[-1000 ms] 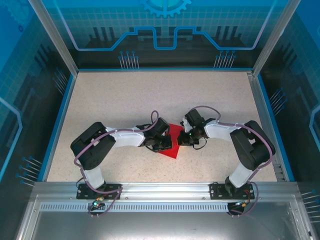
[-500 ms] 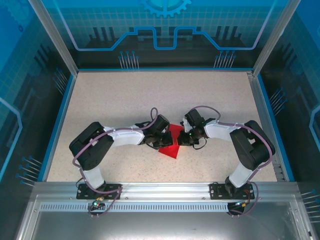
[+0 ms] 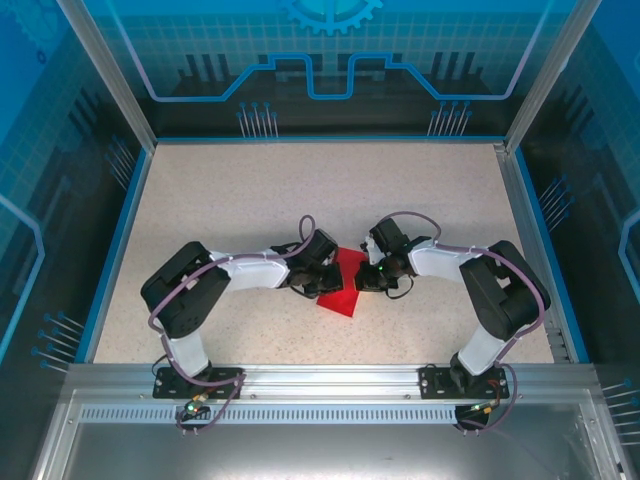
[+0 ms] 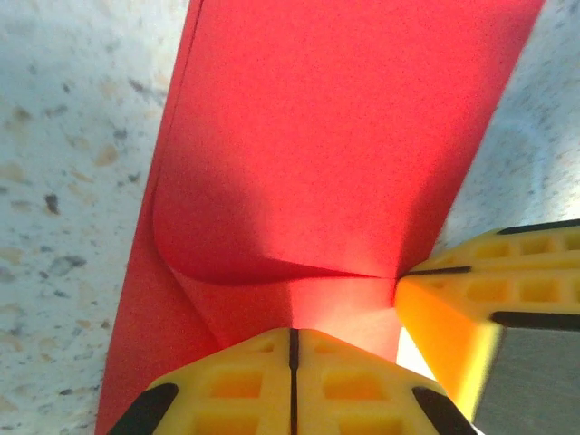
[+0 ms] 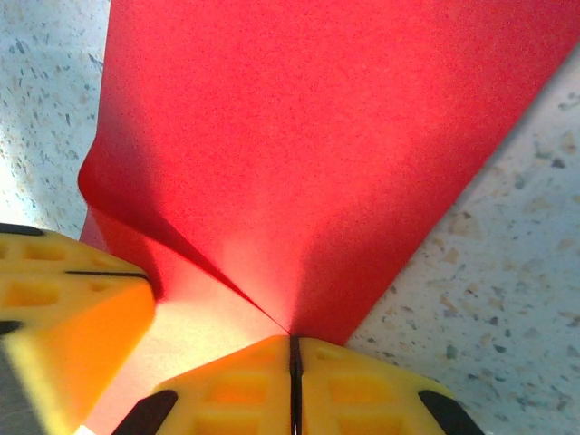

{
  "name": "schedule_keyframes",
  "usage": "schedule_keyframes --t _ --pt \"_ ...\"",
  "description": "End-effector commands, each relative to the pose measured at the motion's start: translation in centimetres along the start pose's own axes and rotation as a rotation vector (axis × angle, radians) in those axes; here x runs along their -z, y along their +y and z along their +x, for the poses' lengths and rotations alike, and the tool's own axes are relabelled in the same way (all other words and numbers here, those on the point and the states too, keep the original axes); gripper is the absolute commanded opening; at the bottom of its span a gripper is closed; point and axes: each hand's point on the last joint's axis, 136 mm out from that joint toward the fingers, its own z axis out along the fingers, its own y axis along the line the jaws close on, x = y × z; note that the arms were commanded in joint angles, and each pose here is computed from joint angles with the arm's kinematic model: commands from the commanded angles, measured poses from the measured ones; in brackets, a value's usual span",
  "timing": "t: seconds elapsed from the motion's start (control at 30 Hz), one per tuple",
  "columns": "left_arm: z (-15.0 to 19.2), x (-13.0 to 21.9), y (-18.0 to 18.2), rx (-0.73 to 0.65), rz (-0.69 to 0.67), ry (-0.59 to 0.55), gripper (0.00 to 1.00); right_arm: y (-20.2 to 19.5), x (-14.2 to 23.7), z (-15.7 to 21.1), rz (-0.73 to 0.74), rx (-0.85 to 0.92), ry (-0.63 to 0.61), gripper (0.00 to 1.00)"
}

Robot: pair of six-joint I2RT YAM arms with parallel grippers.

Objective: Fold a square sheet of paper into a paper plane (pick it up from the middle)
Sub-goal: Fold the triangle a second time at the center of the table.

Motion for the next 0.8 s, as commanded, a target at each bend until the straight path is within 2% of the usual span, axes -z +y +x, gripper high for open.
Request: schedule_keyframes --t 0.0,0.2,0.5,0.77 --pt "-0.8 1.5 -1.8 -0.048 0.062 -0.015 0.11 -2.4 -1.8 2.1 0.088 -0.009 0.078 0.09" --pt "-0.5 0.3 0.8 -0.033 -0.048 0.012 0.1 -2.3 -1.8 2.0 0.087 -0.01 0.075 0.09" --pt "0.3 -1.0 3.1 -0.008 -0.111 0.043 0.09 -2.3 -1.7 2.0 0.088 -0.011 0.077 0.08" --pt "1.1 -1.5 4.6 0.003 -0.146 0.069 0.08 -0.1 -0.2 0.4 0.026 0.019 0.027 0.09"
